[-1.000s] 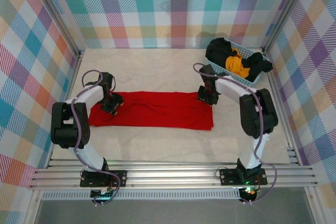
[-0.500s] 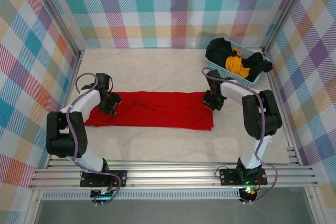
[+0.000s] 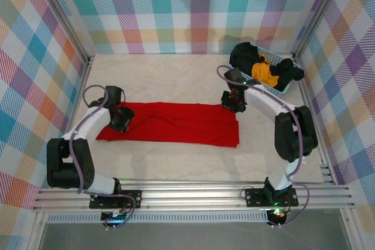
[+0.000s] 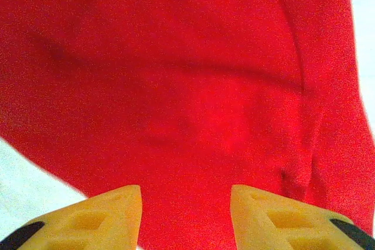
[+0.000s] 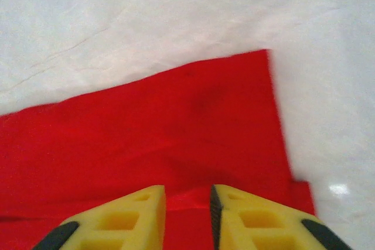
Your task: Fold and stack the t-shirts
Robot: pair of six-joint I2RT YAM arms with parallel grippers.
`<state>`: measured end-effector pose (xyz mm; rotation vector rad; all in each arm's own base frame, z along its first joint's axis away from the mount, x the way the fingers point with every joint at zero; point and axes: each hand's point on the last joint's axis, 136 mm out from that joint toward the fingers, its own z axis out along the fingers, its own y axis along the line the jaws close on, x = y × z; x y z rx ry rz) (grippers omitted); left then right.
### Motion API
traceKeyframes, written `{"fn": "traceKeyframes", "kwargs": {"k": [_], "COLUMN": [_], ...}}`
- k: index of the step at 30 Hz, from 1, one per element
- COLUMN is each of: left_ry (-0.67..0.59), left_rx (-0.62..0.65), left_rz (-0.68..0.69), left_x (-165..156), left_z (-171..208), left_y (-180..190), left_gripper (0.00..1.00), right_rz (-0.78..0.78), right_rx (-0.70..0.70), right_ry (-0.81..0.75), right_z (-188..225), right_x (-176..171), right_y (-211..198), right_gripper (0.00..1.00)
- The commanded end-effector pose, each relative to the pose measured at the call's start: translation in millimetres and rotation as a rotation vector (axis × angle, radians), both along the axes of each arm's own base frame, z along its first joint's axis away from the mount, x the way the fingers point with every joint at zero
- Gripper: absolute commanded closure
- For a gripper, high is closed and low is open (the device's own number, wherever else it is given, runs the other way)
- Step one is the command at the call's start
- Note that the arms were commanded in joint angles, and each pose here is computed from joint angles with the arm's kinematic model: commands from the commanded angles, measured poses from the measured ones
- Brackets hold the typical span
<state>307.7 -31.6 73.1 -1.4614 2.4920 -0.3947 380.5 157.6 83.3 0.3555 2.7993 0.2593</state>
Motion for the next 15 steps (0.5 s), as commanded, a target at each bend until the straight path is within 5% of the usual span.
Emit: {"fn": "traceKeyframes", "kwargs": {"k": [1, 9, 15], "left_ry": [0.088, 0.172, 0.209], "left_rx": [-0.028, 0.03, 0.049], "left_rz": [0.055, 0.004, -0.051], "left_x": [-10, 29, 94], "left_z": [-29, -57, -72], "left_y": [-4, 8, 20], "left_gripper": [0.57, 0.6, 0.61], "right_rz": [0.093, 0.024, -0.009], "right_rx": [-0.037, -0.085, -0.069], "right_ry": [0.134, 0.304, 0.44], "right_z": [-32, -67, -74], "right_x": [-9, -27, -77], "right_y": [1, -32, -30], "right_gripper": [0.76, 0.78, 0.83]}}
